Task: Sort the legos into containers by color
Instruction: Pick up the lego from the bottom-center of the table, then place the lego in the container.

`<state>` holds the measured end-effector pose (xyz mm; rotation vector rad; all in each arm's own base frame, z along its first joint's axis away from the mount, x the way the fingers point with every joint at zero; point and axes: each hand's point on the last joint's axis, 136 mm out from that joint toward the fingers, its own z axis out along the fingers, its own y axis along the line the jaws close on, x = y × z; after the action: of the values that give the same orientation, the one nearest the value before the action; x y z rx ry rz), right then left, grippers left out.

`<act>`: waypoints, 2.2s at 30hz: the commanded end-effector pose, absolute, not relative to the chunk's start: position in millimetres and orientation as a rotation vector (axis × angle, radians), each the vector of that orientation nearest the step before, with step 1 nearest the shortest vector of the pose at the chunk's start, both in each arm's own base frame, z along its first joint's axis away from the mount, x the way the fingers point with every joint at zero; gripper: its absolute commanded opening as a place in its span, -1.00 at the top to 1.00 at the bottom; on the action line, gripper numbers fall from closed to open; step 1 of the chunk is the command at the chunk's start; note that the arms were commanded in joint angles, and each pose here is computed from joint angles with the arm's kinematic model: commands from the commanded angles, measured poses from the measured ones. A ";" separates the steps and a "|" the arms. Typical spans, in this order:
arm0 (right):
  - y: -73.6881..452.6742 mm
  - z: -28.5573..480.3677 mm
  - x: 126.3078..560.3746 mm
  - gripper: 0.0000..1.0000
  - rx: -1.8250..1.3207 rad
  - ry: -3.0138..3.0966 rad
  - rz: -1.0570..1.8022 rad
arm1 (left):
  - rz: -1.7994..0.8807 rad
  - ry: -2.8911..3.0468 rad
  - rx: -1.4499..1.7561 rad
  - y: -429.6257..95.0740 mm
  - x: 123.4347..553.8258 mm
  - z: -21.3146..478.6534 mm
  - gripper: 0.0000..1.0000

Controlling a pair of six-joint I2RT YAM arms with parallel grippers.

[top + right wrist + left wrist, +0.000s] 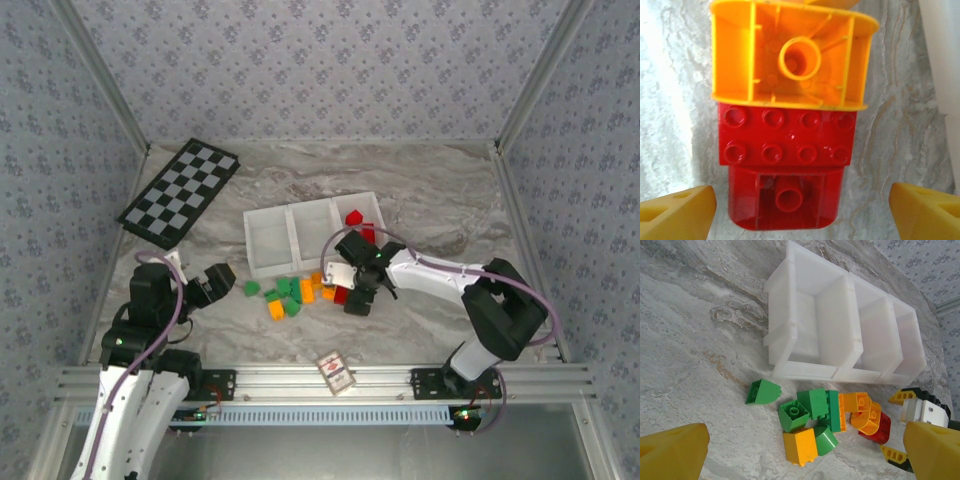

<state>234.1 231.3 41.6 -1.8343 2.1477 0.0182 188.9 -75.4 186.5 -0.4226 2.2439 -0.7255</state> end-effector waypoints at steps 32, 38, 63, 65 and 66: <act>213.6 17.4 252.8 -0.25 -1.790 2.280 -0.140 | -0.752 2.233 -0.412 -78.4 186.2 189.4 -0.99; 209.5 40.3 252.2 -0.17 -1.679 2.304 -0.106 | -0.752 2.231 -0.411 -78.4 186.0 190.2 -1.00; 214.0 164.6 403.1 -0.11 -0.881 2.527 0.221 | -0.753 2.234 -0.409 -78.7 185.8 189.5 -1.00; 215.9 160.1 415.7 -0.11 -0.838 2.558 0.236 | -0.753 2.234 -0.408 -78.8 185.8 189.6 -0.99; 215.7 159.0 420.3 -0.11 -0.816 2.571 0.241 | -0.754 2.234 -0.407 -79.1 185.8 189.7 -0.99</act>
<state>424.6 217.5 165.2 -0.8774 2.4622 0.1900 187.9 -75.3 188.2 -0.4221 2.2330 -0.7300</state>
